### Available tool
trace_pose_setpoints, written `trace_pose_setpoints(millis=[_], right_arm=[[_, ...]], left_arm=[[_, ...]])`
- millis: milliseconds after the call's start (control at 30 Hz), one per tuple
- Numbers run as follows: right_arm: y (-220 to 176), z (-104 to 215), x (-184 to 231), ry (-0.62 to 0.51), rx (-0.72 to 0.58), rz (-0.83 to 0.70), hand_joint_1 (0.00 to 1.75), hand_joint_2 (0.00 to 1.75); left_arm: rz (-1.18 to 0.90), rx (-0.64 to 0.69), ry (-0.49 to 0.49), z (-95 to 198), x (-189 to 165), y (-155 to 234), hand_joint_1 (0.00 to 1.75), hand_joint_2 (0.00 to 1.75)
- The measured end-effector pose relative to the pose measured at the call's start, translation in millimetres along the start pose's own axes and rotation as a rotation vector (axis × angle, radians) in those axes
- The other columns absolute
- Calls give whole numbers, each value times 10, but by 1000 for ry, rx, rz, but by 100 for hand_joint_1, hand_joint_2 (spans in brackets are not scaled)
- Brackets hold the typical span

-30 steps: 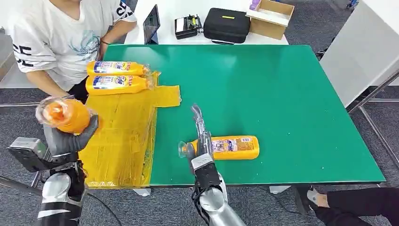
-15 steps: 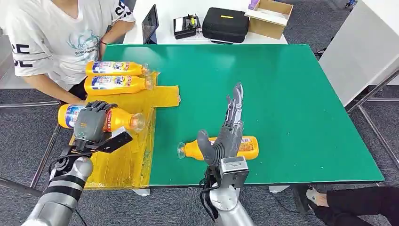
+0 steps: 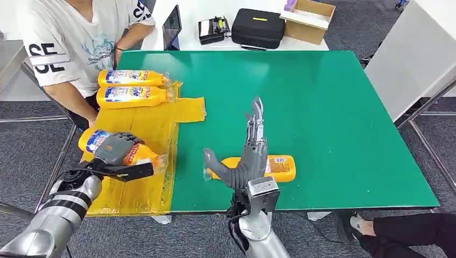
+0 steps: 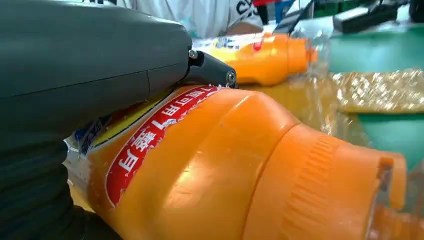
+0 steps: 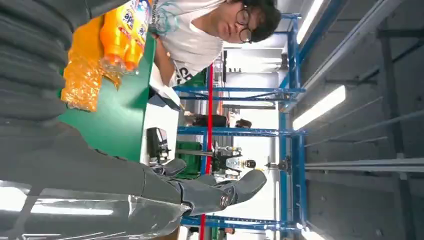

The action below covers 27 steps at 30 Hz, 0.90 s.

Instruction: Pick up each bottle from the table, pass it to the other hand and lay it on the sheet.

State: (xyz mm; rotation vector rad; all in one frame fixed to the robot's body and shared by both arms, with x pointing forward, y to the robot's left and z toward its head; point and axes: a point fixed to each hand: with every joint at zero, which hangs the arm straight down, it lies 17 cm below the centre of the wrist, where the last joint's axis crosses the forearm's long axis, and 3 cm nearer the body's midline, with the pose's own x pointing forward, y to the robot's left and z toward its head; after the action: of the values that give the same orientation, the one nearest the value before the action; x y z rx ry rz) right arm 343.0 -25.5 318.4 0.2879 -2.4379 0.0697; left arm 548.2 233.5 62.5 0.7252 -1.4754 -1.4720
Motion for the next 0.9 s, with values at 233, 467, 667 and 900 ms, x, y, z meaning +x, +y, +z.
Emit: trace_pose_setpoints(millis=[233, 467, 667, 900], right_arm=[[89, 65, -97, 28, 38, -17, 0, 175], [207, 129, -223, 64, 78, -39, 0, 175], [280, 182, -320, 90, 103, -44, 0, 175], [406, 257, -443, 125, 149, -68, 0, 175]], left_arm=[[121, -58, -26, 69, 11, -146, 175, 175], [178, -108, -37, 152, -21, -262, 79, 175], [354, -160, -80, 262, 96, -403, 0, 0], [520, -253, -161, 506, 143, -487, 0, 0]])
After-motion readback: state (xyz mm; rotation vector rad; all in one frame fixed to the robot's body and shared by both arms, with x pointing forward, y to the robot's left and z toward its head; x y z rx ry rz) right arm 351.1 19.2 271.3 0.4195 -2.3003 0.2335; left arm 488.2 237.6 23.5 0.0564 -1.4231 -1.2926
